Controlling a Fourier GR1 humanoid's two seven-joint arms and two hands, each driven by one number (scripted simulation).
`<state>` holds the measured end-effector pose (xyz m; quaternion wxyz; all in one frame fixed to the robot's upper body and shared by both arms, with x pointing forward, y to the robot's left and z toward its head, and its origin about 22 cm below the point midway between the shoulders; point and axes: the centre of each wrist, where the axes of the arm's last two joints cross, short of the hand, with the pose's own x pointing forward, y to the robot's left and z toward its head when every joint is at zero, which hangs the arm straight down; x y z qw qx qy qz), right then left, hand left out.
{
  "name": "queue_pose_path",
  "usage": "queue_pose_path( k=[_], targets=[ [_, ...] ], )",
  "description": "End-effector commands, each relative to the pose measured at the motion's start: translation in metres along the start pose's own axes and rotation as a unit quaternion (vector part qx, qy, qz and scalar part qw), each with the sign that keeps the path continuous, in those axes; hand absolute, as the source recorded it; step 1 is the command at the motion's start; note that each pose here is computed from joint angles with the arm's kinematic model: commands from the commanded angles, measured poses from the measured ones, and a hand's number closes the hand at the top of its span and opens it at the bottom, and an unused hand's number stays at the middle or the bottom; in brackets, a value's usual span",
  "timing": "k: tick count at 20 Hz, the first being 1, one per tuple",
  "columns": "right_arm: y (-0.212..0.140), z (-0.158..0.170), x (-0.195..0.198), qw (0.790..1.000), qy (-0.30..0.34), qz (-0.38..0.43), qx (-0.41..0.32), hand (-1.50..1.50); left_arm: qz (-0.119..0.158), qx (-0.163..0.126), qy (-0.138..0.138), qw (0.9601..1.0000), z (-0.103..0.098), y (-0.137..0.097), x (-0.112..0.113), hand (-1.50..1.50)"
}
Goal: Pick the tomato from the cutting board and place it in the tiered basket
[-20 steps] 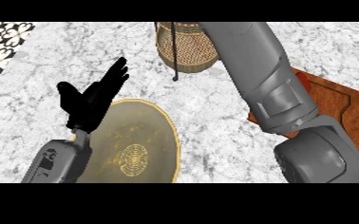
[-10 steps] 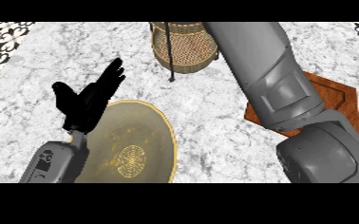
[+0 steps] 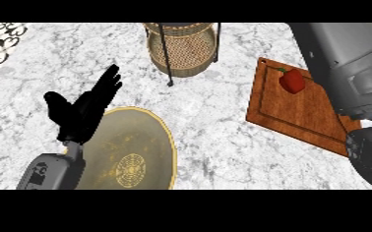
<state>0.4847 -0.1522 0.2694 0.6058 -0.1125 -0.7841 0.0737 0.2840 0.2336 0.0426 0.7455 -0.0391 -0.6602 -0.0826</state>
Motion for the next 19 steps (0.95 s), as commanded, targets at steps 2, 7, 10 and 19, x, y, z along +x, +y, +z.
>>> queue_pose_path(
  k=[2,7,10,19],
  targets=[
    [-0.090,0.001,-0.028,0.999,0.010,0.020,0.040,-1.50,0.022,0.003,0.024,0.9995,0.005,-0.005,-0.022,0.00],
    [-0.170,0.013,-0.028,0.995,0.000,0.039,0.088,-1.50,0.022,0.002,0.030,0.9993,0.008,-0.010,-0.008,0.00],
    [-0.217,0.026,-0.032,0.993,0.012,0.039,0.110,-1.50,0.025,0.003,0.030,0.9992,0.003,-0.023,-0.018,0.00],
    [-0.321,0.075,-0.034,0.996,0.000,0.033,0.085,-1.50,0.020,-0.010,0.020,0.9995,-0.002,-0.018,-0.014,0.00]
  ],
)
